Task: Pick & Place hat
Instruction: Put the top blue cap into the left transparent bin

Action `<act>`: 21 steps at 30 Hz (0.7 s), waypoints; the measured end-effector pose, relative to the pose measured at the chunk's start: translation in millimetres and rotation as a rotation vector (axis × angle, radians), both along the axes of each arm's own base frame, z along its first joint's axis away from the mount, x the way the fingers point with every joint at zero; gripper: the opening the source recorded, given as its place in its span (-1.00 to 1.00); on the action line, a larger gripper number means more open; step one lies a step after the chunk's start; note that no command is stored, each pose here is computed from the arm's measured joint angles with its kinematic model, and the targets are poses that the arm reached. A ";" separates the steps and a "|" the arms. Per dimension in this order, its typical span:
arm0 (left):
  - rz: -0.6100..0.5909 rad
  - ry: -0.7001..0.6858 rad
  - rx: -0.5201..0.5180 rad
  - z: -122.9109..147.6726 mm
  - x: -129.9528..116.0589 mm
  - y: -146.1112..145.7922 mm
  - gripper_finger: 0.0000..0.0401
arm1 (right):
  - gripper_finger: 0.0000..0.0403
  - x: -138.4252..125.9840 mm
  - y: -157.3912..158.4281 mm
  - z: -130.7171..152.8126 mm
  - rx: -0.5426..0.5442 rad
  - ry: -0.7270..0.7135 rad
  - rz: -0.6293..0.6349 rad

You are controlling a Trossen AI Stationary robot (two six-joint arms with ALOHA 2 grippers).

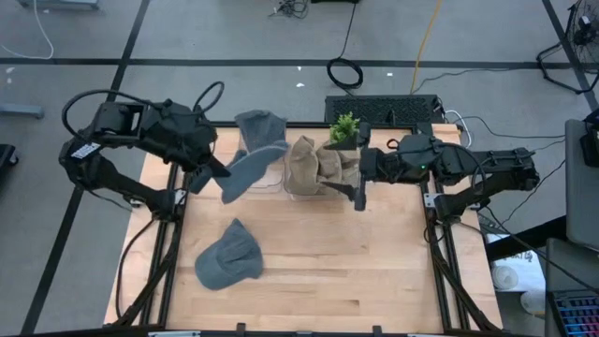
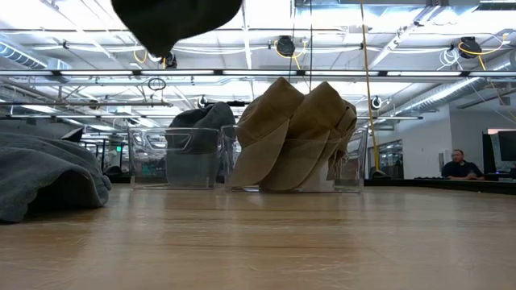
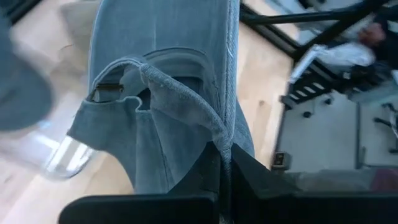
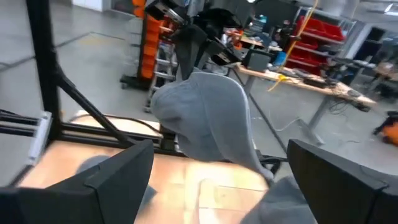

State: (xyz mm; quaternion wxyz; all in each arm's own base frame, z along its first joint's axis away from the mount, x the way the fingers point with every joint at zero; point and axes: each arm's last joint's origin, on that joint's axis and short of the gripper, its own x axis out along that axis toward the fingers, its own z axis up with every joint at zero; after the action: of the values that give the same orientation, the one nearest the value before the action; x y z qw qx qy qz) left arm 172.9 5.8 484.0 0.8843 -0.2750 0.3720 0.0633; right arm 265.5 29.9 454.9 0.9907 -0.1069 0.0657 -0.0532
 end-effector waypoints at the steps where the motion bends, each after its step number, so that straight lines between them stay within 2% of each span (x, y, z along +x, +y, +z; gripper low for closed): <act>1: -0.018 -0.011 -0.001 0.0 4.8 -2.8 -0.96 | 0.78 0.1 0.5 0.0 0.014 -0.002 0.016; 8: -0.113 -0.023 -0.047 -3.8 27.7 -22.0 -0.96 | 0.78 -3.0 0.5 1.4 0.027 -0.005 0.031; 16: -0.157 -0.130 -0.066 -1.6 55.8 -35.3 -0.96 | 0.78 -4.4 5.7 2.2 0.153 -0.004 0.204; 21: -0.175 -0.184 -0.074 -1.0 70.0 -37.9 -0.96 | 0.78 -4.8 7.7 1.3 0.158 0.007 0.222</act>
State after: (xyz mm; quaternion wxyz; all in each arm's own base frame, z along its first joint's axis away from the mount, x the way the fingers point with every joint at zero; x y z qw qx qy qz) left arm 242.8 -32.1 482.9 0.9061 -0.2785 0.3140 -0.0531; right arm 260.7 37.6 456.2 0.9956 -0.0351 0.0610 0.0623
